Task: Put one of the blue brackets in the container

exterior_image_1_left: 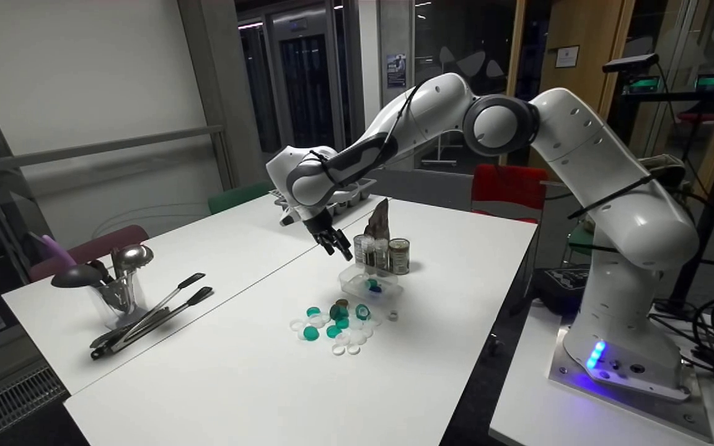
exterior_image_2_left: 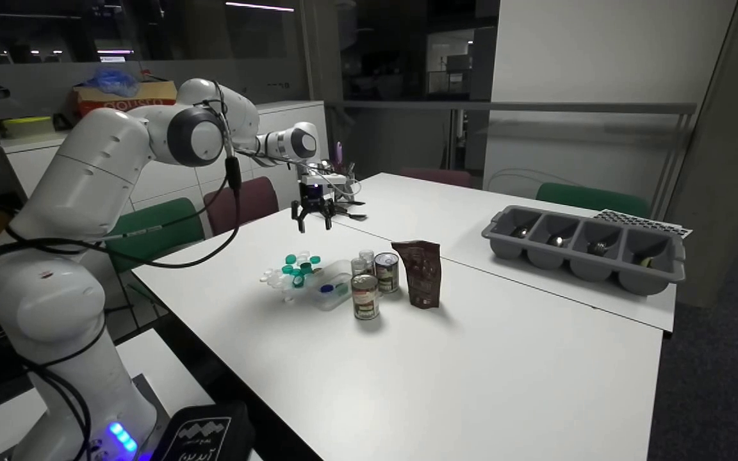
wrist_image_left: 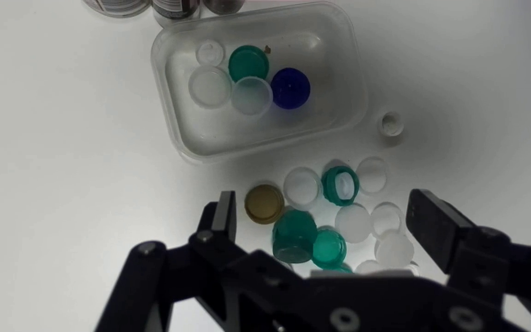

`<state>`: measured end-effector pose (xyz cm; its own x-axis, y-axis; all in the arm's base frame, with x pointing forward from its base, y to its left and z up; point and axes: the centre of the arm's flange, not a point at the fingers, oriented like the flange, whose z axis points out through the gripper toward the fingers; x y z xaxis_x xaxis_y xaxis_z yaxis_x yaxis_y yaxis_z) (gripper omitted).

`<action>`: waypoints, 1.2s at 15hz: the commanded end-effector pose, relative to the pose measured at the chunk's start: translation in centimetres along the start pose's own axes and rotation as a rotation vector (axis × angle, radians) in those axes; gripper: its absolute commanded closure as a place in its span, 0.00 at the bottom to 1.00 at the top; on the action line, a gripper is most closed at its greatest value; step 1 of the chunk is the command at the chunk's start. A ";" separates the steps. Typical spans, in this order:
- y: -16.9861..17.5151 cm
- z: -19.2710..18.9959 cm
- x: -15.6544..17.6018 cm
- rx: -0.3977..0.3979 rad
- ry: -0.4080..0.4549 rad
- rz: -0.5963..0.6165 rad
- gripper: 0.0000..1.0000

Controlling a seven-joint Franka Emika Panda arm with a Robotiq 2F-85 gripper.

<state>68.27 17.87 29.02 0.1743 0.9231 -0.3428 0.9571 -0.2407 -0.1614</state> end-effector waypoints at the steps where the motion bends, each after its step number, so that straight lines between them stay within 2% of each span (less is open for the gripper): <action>1: 0.6 0.7 -0.1 0.003 0.005 -0.013 0.00; 8: 3.0 4.6 1.7 0.047 0.038 0.006 0.00; 10: 3.1 5.2 1.9 0.042 0.073 0.016 0.00; 15: 3.7 5.5 2.6 -0.031 0.175 0.015 0.00; 18: 3.8 5.7 4.2 -0.006 0.205 -0.010 0.00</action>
<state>70.79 18.53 21.98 0.2201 0.9530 -0.2080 0.9581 -0.2513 -0.1374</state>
